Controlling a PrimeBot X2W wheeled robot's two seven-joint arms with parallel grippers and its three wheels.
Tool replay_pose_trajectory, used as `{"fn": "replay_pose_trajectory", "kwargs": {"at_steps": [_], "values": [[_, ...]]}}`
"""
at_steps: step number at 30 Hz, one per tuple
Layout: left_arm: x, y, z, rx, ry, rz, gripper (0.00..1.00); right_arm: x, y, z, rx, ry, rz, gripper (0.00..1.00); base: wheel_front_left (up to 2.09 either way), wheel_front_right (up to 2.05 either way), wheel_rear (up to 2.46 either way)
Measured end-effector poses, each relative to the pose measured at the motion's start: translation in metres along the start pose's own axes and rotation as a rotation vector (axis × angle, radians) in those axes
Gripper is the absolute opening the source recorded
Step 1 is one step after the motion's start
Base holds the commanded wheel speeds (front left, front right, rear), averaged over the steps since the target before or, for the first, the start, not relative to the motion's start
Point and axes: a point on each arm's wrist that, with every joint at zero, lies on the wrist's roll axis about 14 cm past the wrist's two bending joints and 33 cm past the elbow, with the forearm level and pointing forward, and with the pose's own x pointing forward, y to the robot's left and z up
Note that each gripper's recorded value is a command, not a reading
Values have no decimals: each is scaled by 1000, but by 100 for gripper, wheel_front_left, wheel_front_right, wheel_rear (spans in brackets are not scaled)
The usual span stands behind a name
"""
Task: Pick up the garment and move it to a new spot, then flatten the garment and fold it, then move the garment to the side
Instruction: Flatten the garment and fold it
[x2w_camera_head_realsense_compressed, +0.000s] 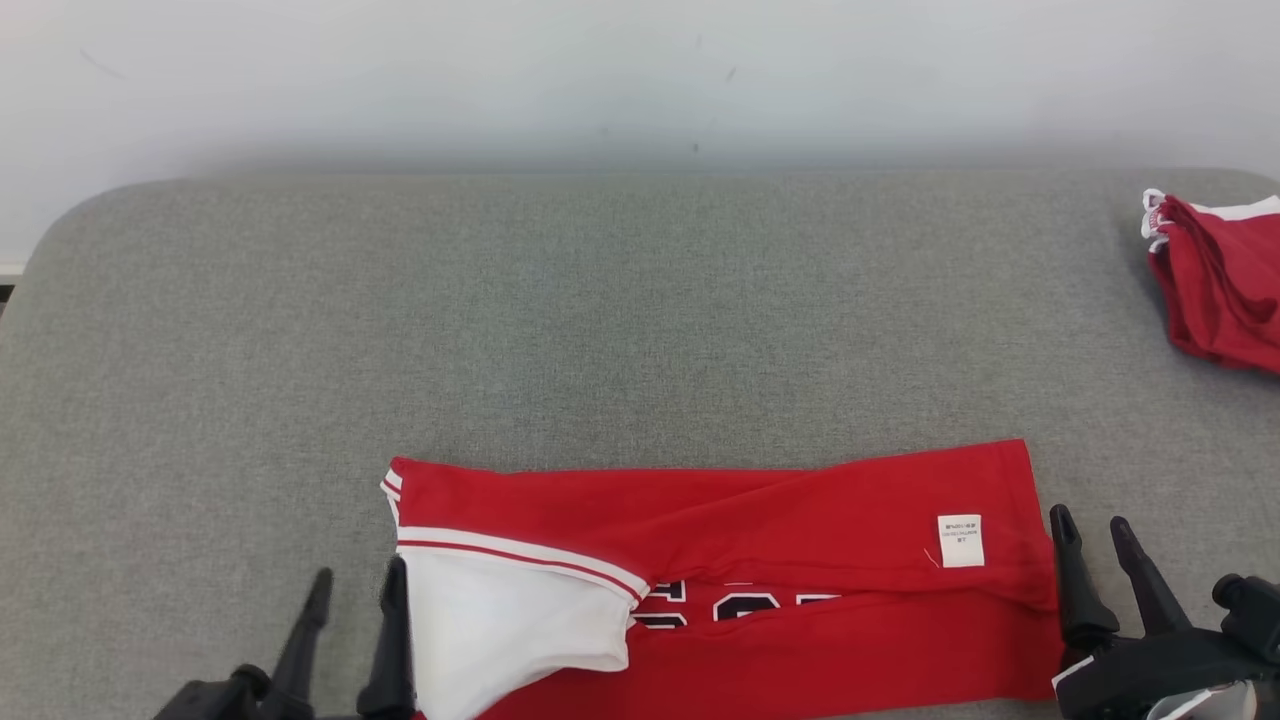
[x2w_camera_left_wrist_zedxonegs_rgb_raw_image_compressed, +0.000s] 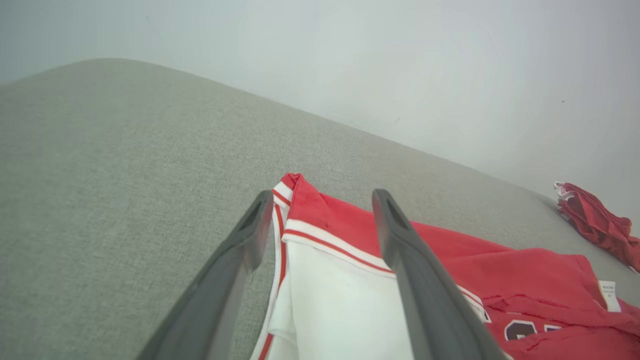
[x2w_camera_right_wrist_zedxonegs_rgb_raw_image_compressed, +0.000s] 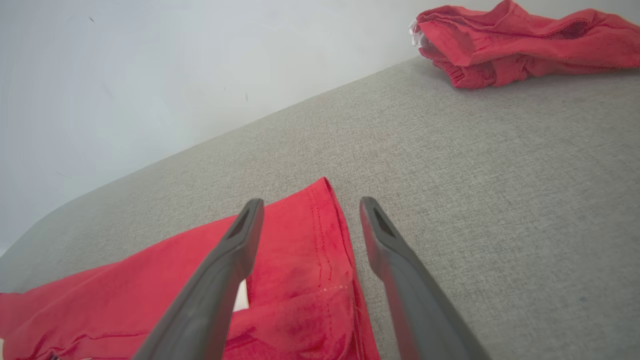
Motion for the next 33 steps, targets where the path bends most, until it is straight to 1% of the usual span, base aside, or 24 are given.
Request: {"fn": "replay_pose_trajectory", "kwargs": {"at_steps": [5, 8, 11, 18, 21, 27, 28, 29, 33], "values": [[2, 5, 36, 105, -116, 12, 100, 1, -2, 8, -47, 13, 5, 100, 0, 0, 0], [0, 10, 53, 167, -172, 35, 100, 3, -4, 5, -80, 53, 4, 100, 0, 0, 0], [-5, 15, 60, 238, -191, 58, 100, 4, -8, -2, -102, 96, -9, 100, 0, 0, 0], [-16, 31, 65, 289, -204, 122, 100, 3, -17, -31, -126, 219, -40, 100, 0, 0, 0], [-19, 37, 64, 291, -199, 139, 100, 2, -19, -43, -138, 267, -49, 100, 0, 0, 0], [-24, 44, 58, 304, -178, 156, 100, 4, -10, -63, -145, 340, -34, 100, 0, 0, 0], [-24, 45, 58, 307, -177, 155, 100, 4, -9, -63, -141, 343, -30, 31, 0, 0, 0], [-25, 45, 58, 309, -176, 156, 100, 4, -7, -65, -138, 347, -27, 0, 0, 0, 0], [-28, 45, 55, 318, -167, 153, 100, 3, -5, -65, -132, 348, -24, 0, 0, 0, 0]]}}
